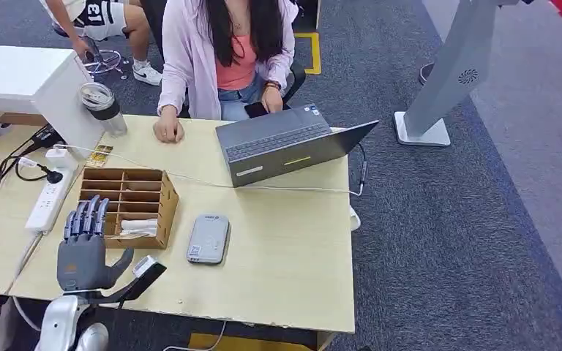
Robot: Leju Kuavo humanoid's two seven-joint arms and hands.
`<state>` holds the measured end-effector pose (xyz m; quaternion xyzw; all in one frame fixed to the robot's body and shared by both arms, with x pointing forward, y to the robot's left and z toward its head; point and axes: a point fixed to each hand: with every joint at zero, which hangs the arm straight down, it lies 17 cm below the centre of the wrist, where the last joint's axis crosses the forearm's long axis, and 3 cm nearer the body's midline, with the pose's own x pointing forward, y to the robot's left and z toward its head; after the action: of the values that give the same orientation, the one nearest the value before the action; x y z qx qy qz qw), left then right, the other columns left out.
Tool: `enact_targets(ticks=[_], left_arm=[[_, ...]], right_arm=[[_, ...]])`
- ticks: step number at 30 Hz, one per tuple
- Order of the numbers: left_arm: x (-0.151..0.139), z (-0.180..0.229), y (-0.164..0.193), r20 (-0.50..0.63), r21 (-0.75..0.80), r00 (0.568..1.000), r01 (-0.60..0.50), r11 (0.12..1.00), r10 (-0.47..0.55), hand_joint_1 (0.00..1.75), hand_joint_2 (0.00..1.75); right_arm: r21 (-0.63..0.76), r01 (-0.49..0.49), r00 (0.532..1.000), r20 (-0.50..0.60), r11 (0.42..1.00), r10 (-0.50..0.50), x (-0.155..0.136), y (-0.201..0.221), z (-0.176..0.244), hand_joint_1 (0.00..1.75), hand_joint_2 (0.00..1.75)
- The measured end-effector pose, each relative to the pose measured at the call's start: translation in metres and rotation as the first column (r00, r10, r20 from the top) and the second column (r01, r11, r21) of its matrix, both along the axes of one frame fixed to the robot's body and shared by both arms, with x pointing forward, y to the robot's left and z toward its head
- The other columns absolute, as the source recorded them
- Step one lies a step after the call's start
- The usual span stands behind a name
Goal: Pass the card to the sensor for recognition and then transmit it.
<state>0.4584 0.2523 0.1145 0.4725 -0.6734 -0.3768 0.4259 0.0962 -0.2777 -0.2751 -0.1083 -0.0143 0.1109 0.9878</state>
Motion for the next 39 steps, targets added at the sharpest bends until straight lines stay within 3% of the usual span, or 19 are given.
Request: enact_targets(ticks=[34,35,39], left_arm=[[0.032,-0.017,0.004,-0.106,0.026,0.993,-0.044,0.999,0.047,0.0,1.75],[0.033,-0.017,0.004,-0.109,0.026,0.993,-0.047,0.999,0.049,1.75,1.75],[0.035,-0.024,0.002,-0.132,0.036,0.99,-0.041,0.999,0.045,1.75,1.75]], right_arm=[[0.003,-0.012,1.0,-0.003,1.0,0.012,0.003,0.003,0.001,0.0,1.75],[0.003,-0.012,1.0,-0.003,1.0,0.012,0.003,0.003,0.001,0.0,1.75],[0.003,-0.013,1.0,-0.002,1.0,0.013,0.004,0.003,0.001,0.0,1.75]])
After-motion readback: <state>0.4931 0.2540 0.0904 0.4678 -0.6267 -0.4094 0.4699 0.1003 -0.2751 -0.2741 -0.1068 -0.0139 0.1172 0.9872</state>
